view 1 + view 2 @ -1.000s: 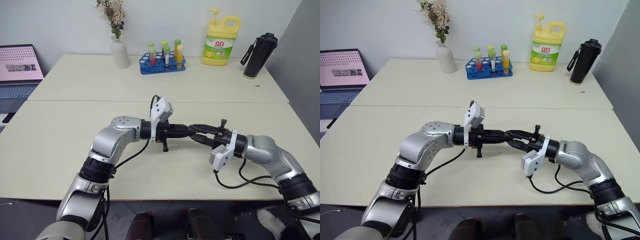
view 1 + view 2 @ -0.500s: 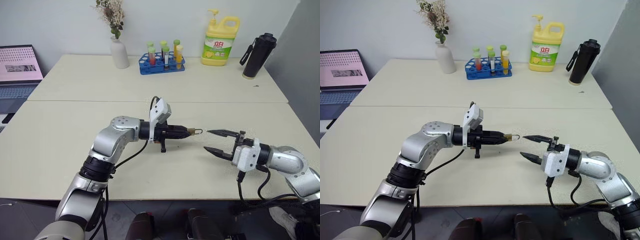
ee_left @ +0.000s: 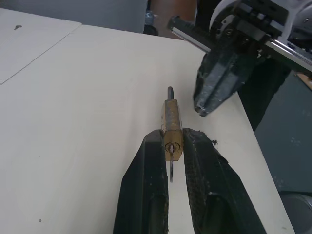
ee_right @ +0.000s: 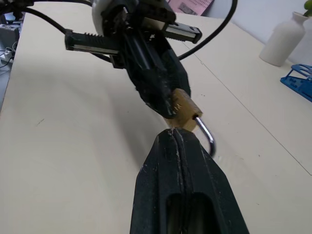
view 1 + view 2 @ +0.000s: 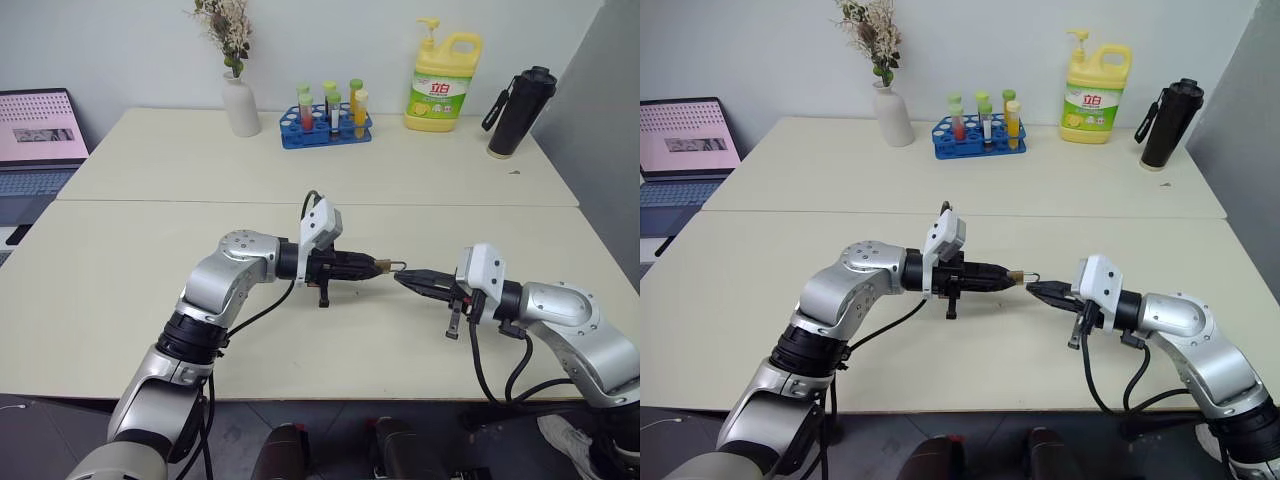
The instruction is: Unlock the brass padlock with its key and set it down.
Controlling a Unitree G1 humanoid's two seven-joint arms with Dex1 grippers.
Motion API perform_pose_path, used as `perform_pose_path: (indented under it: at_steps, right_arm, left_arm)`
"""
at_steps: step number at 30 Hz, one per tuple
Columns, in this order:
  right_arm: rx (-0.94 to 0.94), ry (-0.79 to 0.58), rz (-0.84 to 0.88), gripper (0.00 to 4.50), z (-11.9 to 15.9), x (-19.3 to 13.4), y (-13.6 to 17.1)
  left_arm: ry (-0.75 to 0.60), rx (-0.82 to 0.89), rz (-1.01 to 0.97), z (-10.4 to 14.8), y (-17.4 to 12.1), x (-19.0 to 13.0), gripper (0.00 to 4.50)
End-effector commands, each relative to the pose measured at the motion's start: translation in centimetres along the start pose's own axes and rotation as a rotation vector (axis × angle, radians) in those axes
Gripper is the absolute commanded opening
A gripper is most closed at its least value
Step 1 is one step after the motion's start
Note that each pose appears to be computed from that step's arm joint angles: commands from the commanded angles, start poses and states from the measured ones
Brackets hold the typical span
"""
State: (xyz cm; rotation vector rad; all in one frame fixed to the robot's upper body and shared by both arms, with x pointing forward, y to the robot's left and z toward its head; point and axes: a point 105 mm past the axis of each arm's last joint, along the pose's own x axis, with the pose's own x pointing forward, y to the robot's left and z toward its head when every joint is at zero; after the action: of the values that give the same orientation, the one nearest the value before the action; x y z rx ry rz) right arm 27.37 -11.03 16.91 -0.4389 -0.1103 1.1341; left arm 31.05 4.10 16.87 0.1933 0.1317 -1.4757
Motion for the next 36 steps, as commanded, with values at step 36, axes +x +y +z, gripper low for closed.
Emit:
perform_pose_path:
  at_steps: [36]
  right_arm:
    - [-0.023,0.046,0.192,0.00,-0.2,0.4,-1.2]
  left_arm:
    - [-0.020,0.041,-0.123,1.3,-2.6,-0.8,0.17]
